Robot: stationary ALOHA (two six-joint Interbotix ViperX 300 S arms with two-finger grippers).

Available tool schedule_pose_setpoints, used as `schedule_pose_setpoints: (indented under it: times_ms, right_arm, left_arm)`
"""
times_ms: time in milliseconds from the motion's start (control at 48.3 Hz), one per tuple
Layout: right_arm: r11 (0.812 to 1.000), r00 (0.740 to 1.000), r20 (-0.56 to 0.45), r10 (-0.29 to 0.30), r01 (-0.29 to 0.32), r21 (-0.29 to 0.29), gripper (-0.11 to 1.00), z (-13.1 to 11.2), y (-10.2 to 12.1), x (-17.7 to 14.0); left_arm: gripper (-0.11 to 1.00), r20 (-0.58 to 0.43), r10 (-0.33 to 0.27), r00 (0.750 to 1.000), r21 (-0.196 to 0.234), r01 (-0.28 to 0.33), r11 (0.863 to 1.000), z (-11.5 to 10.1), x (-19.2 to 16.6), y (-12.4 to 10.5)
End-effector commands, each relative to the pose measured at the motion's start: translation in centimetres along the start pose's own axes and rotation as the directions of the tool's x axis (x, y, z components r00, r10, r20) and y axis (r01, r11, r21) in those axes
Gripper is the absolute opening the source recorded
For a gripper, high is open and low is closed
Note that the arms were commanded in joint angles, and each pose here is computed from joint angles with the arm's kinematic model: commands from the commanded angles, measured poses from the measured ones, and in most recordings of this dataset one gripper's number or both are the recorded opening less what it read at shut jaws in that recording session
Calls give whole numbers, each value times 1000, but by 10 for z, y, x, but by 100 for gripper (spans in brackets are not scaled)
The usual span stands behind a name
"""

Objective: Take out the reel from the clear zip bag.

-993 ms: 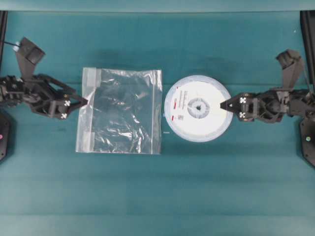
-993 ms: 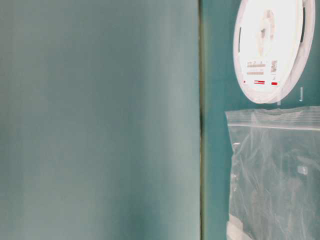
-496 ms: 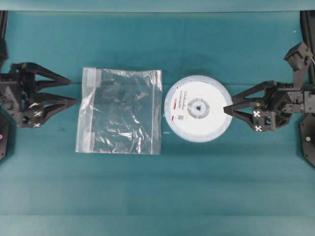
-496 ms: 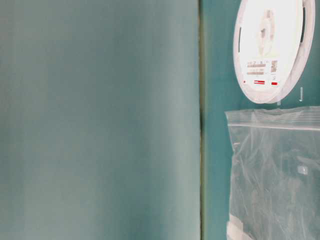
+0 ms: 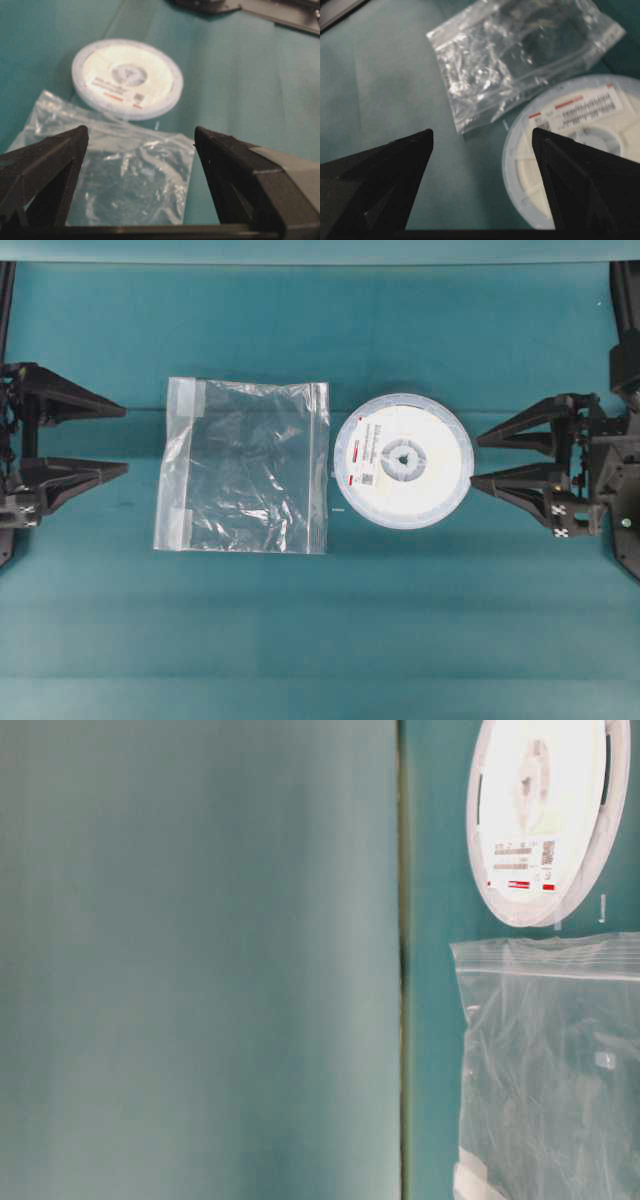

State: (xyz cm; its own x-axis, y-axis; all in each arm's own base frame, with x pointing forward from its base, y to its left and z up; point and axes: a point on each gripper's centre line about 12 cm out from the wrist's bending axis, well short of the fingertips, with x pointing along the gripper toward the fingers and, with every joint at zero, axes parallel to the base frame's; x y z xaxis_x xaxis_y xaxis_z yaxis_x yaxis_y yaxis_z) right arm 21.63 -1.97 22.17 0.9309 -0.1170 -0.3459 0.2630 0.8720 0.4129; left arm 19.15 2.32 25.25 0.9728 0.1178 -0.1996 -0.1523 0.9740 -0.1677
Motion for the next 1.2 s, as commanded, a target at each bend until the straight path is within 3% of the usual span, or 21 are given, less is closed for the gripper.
schedule_pose_setpoints:
  times_ms: [0,310,579,745,993,1179]
  right_arm:
    - [998,999,35,24,-23,-51,94,10,7,-3]
    - [991,990,125,59,-42,-129,94,24,13,-17]
    - [980,977,194,86,-48,-191,94,34,16,-30]
    - [979,972,214,100,-57,-196,94,38,18,-36]
    - [979,972,211,101,-59,-196,94,36,18,-36]
    - [977,973,204,104,-61,-206,94,35,18,-36]
  left_arm:
    - [92,26,-23,999,10,23,1000,10,0,-5]
    - [92,92,-66,994,33,63,997,19,-3,-13]
    - [92,145,-75,987,89,63,994,30,-10,-15]
    - [92,160,-78,984,100,63,993,33,-13,-15]
    - [92,158,-79,984,185,49,981,33,-13,-15]
    - [92,145,-83,986,194,54,980,31,-12,-16]
